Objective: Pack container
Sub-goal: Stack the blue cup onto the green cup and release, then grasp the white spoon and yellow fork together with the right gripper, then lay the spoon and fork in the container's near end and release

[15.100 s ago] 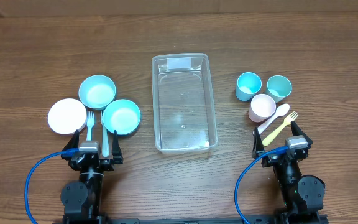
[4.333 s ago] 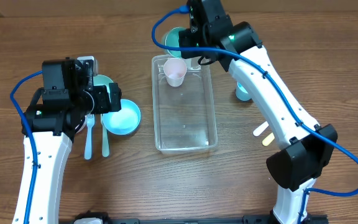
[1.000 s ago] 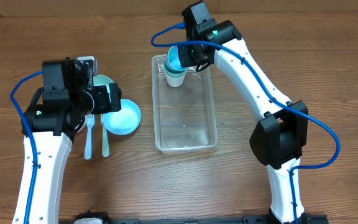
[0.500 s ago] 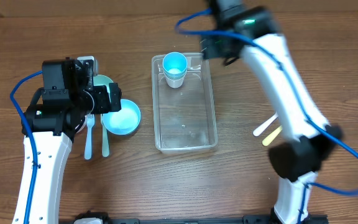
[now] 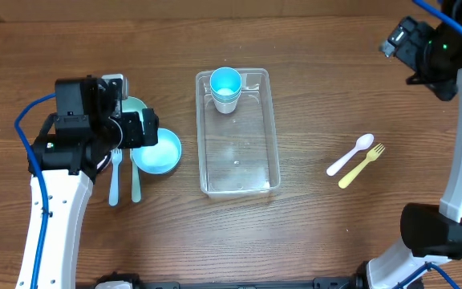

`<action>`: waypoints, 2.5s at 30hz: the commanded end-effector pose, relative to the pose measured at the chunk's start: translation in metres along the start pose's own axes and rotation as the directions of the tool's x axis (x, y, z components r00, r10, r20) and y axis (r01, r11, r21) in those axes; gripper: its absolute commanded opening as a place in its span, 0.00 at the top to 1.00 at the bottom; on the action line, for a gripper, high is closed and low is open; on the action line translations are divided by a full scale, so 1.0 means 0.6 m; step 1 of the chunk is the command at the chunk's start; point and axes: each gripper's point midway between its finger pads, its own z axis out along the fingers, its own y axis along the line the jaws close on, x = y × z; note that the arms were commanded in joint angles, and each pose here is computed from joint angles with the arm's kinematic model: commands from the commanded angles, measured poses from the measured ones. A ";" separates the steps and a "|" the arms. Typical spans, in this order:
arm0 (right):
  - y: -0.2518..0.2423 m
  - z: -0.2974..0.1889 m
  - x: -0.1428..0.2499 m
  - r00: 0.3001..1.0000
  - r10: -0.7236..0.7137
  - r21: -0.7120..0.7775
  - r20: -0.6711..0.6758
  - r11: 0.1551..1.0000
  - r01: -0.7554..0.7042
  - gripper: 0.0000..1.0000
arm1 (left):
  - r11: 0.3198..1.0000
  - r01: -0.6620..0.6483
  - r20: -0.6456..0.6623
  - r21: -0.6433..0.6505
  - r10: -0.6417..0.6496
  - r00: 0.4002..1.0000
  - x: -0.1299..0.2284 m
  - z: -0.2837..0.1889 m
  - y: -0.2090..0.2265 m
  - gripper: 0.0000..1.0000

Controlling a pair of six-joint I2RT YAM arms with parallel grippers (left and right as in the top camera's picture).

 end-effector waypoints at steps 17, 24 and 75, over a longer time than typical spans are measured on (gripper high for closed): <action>-0.107 0.361 0.228 0.936 0.135 0.227 -0.325 0.972 -0.061 0.36 | 1.000 0.021 0.015 0.018 -0.022 1.000 -0.014 -0.004 -0.003 0.00; -0.124 0.405 0.262 0.938 0.137 0.216 -0.318 0.974 -0.069 0.44 | 1.000 0.021 0.016 0.014 -0.022 1.000 -0.014 -0.004 -0.001 0.00; 0.232 0.162 0.578 -0.370 -0.826 -0.553 0.427 -0.561 0.615 0.96 | 1.000 0.021 0.016 0.014 -0.022 1.000 -0.014 -0.004 -0.001 0.00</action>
